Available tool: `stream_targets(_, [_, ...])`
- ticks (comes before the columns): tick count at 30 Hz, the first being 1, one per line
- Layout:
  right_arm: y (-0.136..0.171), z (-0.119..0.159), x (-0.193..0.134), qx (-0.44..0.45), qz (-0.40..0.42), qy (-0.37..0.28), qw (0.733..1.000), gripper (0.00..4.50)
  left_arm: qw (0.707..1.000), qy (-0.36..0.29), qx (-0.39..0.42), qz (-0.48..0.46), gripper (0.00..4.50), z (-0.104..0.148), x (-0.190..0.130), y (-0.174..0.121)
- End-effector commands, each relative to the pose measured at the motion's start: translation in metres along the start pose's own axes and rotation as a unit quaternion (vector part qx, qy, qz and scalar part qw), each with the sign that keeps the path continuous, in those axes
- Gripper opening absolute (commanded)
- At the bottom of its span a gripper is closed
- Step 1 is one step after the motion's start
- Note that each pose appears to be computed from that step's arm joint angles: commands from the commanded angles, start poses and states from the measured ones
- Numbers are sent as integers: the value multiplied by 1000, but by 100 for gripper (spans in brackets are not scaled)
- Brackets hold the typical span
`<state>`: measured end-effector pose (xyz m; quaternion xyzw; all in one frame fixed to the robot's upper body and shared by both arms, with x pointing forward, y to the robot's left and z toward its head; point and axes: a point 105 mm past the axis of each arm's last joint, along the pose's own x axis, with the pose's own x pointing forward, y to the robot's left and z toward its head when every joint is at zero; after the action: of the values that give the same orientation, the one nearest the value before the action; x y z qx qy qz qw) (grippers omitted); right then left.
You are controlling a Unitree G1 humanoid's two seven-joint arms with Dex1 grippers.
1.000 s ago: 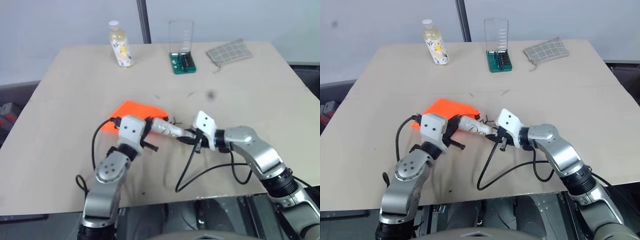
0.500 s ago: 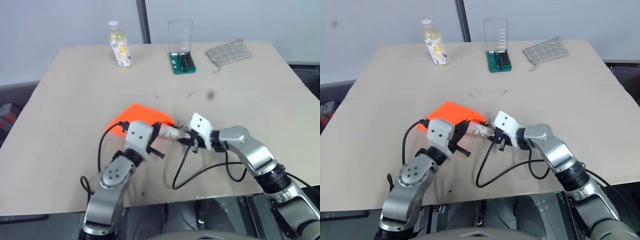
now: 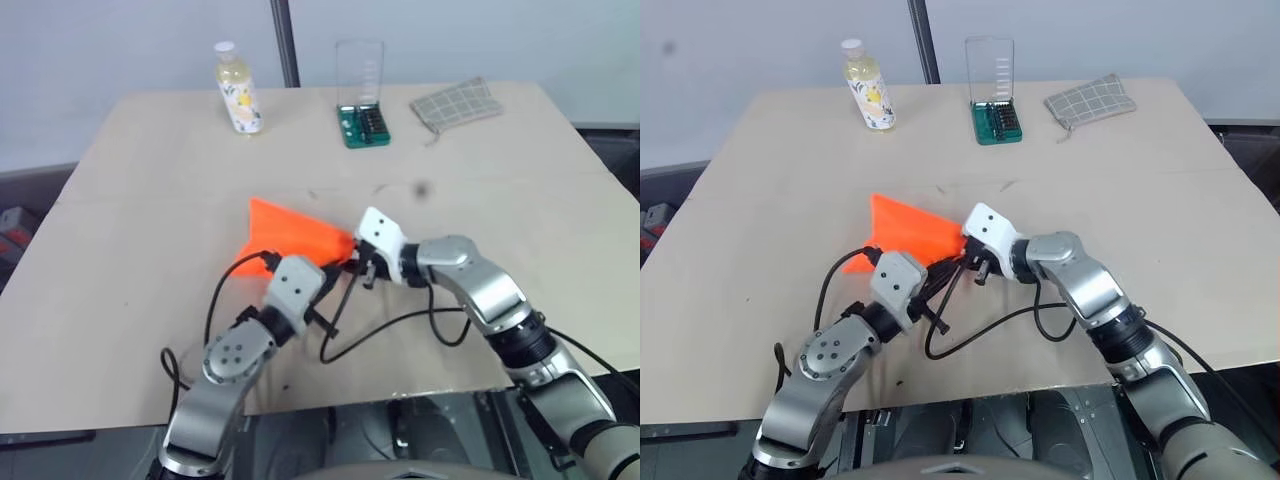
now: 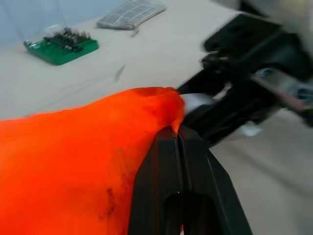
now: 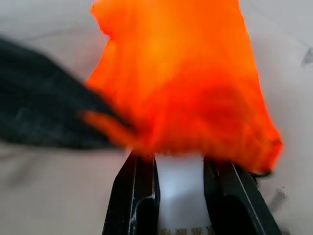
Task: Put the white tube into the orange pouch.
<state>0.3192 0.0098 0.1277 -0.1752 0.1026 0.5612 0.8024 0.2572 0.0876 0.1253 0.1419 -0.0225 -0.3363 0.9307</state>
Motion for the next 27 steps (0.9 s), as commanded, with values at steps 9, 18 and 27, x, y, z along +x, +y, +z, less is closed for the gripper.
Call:
stream_targets(9, [-2,42,28,-7,17,-47,999,251,998,-26,22,-45,0,8,9,-8])
stream_targets(18, [5,46,26,24,31,-84,996,443,999,-28,14,-28,0,8,10,3])
stream_targets(27, [15,24,-43,10,126,-51,991,443,999,-29,-24,16,0,4,7,34])
